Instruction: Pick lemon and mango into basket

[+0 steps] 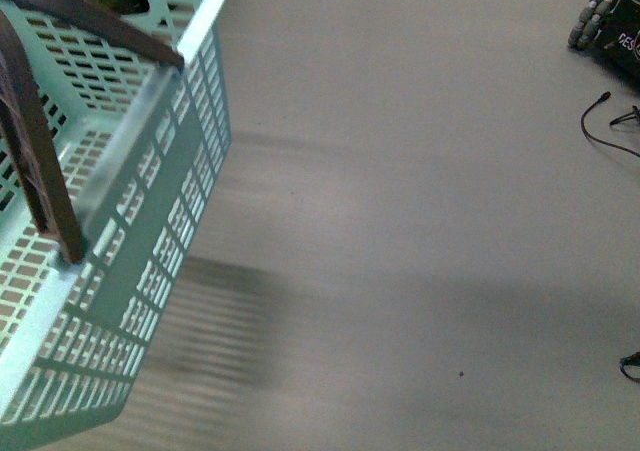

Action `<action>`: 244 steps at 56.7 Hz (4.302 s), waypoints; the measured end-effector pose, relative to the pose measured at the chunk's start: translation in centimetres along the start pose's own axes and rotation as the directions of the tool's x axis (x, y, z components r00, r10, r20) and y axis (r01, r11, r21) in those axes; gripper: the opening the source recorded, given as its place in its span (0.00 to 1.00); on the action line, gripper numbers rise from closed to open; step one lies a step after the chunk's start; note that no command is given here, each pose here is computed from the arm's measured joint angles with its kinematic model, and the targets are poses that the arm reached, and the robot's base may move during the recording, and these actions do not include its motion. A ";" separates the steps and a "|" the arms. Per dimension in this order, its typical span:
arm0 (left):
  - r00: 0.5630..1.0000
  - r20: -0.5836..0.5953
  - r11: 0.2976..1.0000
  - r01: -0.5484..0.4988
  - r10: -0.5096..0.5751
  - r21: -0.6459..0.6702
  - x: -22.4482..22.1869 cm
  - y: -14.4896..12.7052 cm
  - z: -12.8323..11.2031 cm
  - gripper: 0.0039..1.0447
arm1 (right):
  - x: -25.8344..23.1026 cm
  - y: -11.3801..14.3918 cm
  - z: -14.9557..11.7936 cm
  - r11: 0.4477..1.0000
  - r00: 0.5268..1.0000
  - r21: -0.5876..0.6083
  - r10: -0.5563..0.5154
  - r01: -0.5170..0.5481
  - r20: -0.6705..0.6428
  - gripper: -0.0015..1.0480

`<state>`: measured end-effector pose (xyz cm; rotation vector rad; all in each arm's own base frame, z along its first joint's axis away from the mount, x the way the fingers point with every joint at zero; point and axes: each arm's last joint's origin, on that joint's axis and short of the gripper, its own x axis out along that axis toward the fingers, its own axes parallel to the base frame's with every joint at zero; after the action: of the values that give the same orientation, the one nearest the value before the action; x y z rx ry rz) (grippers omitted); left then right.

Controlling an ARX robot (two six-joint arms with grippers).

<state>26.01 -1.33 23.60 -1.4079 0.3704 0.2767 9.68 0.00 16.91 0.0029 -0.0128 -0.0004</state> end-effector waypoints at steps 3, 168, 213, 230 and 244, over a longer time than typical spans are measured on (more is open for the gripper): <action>0.999 0.001 0.999 0.048 -0.048 -0.010 -1.6 -0.9 0.0 0.27 | 0.0 0.0 0.0 1.000 1.000 0.000 0.000 0.000 0.000 0.92; 0.979 -0.042 0.980 0.200 -0.199 0.003 -7.6 -5.0 -1.1 0.27 | 0.0 0.0 0.0 1.000 1.000 0.000 0.000 0.000 0.000 0.92; 0.978 -0.046 0.979 0.202 -0.202 0.001 -7.6 -5.0 -1.1 0.27 | 0.0 0.0 0.0 1.000 1.000 0.000 -0.002 0.002 0.002 0.92; 0.979 -0.044 0.980 0.201 -0.201 0.002 -7.6 -5.0 -1.1 0.27 | 0.0 0.0 0.0 1.000 1.000 0.000 0.000 0.000 0.001 0.92; 0.978 -0.045 0.979 0.202 -0.202 0.002 -7.6 -5.0 -1.1 0.27 | 0.0 0.0 0.0 1.000 1.000 0.000 -0.001 0.001 0.000 0.92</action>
<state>20.97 -2.91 31.15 -1.4344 0.2618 0.0778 9.68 0.00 16.91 0.0029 -0.0128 -0.0015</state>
